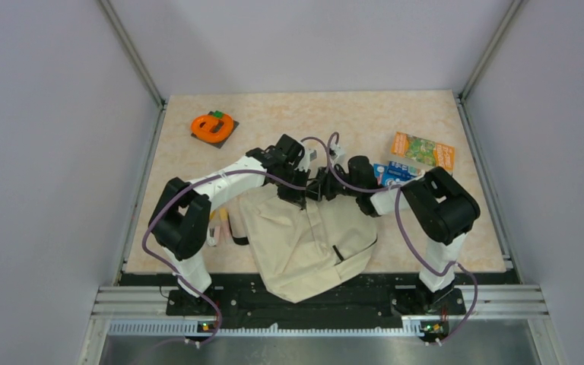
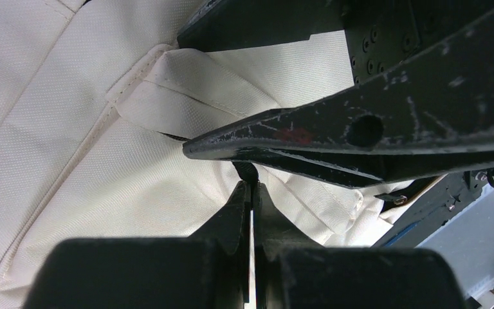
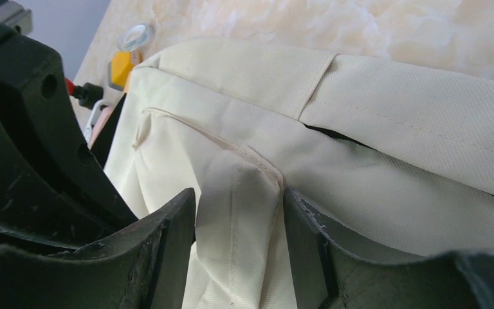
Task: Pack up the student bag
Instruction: Unzip the student bag at the center of the board.
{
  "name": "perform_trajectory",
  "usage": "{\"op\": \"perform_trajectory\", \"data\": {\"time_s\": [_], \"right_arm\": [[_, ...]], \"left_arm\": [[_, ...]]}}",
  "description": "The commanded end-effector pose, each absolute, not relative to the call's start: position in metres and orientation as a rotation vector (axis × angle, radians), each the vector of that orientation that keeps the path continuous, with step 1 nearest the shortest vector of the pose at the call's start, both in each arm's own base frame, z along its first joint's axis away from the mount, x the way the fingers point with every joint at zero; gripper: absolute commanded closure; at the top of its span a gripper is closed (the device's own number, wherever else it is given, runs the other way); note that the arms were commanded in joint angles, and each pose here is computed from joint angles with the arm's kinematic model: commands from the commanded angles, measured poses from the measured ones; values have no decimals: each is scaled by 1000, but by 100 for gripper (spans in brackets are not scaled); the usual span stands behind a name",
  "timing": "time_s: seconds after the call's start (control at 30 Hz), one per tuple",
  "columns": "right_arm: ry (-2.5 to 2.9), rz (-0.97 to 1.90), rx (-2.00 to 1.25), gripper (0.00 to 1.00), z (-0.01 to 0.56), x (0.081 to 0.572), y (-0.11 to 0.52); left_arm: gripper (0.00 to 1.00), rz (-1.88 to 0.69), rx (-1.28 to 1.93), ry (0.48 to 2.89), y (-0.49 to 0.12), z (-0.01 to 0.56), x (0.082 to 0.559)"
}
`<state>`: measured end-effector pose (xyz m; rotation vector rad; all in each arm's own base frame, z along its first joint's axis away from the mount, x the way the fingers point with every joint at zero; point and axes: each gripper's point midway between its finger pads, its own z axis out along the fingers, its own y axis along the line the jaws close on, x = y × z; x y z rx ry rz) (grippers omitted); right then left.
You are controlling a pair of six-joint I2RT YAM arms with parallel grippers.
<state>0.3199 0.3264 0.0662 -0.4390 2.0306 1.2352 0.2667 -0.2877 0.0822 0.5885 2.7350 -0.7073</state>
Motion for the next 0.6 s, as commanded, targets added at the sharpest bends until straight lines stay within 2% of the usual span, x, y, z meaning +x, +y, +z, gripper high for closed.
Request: {"op": "perform_trajectory", "data": {"time_s": [0.0, 0.1, 0.17, 0.37, 0.57], "right_arm": [[1974, 1164, -510, 48, 73, 328, 331], [1979, 1130, -522, 49, 67, 327, 330], [1982, 1134, -535, 55, 65, 327, 332], [1945, 1170, -537, 99, 74, 323, 336], [1877, 1058, -427, 100, 98, 337, 320]], "left_arm": [[100, -781, 601, 2679, -295, 100, 267], [100, -784, 603, 2680, -296, 100, 266], [100, -784, 601, 2682, -296, 99, 266], [100, -786, 601, 2690, -296, 96, 265], [100, -815, 570, 2687, -299, 97, 263]]}}
